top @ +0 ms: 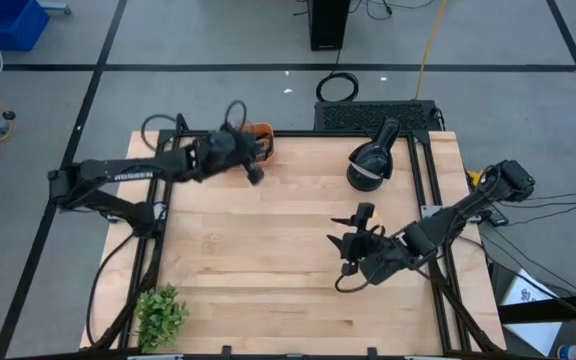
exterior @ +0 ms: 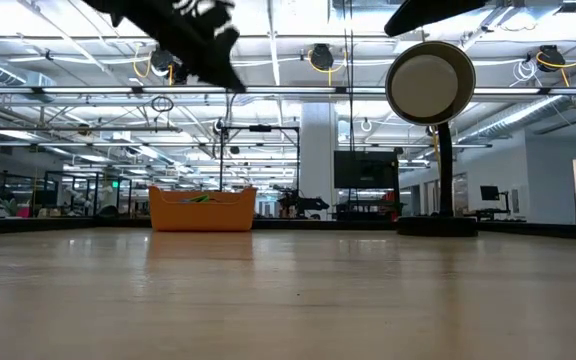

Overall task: Pick and place rubber bands into bin
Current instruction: Put the purple rubber band into the orange container

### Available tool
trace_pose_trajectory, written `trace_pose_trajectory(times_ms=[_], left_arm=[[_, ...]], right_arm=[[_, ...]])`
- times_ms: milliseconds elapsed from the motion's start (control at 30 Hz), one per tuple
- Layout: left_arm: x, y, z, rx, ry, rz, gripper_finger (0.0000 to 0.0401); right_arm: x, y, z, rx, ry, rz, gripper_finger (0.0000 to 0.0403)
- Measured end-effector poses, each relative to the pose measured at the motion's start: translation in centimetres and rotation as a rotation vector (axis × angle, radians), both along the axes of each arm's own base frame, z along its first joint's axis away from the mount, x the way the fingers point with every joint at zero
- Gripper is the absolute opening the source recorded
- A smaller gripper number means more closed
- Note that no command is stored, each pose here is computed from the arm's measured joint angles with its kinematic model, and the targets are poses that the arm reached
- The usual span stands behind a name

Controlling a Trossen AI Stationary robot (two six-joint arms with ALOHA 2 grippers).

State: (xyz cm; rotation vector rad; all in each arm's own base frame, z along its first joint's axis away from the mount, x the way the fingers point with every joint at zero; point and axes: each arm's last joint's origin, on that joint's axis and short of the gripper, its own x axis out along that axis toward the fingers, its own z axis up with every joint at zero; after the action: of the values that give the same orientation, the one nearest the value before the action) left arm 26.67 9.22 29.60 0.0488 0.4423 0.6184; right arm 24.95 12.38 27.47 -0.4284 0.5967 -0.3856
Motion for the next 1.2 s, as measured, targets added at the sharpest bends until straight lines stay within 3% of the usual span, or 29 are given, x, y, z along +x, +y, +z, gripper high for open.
trace_pose_trajectory(times_ms=[267, 533, 700, 933, 1200], left_arm=[[-2.1, 6.6, -2.2, -0.061, 0.095, 0.250, 0.0007], [-1.8, 9.9, -6.5, -0.160, 0.219, 0.303, 0.0009], [-1.5, 10.9, -8.8, -0.204, 0.290, 0.310, 0.0004], [-1.3, 11.0, -9.9, -0.259, 0.319, 0.268, 0.0030], [-1.3, 10.6, -10.1, -0.302, 0.322, 0.264, 0.0005]], right_arm=[[-0.3, 0.2, -0.3, 0.015, 0.006, -0.006, 0.0205], [-0.8, -0.3, -2.9, 0.017, 0.030, -0.027, 0.0207], [-1.1, -0.4, -3.7, 0.032, 0.012, -0.031, 0.0204], [-2.0, -1.0, -2.6, 0.075, -0.053, -0.032, 0.0202], [-3.0, -1.6, -2.1, 0.112, -0.114, -0.028, 0.0204]])
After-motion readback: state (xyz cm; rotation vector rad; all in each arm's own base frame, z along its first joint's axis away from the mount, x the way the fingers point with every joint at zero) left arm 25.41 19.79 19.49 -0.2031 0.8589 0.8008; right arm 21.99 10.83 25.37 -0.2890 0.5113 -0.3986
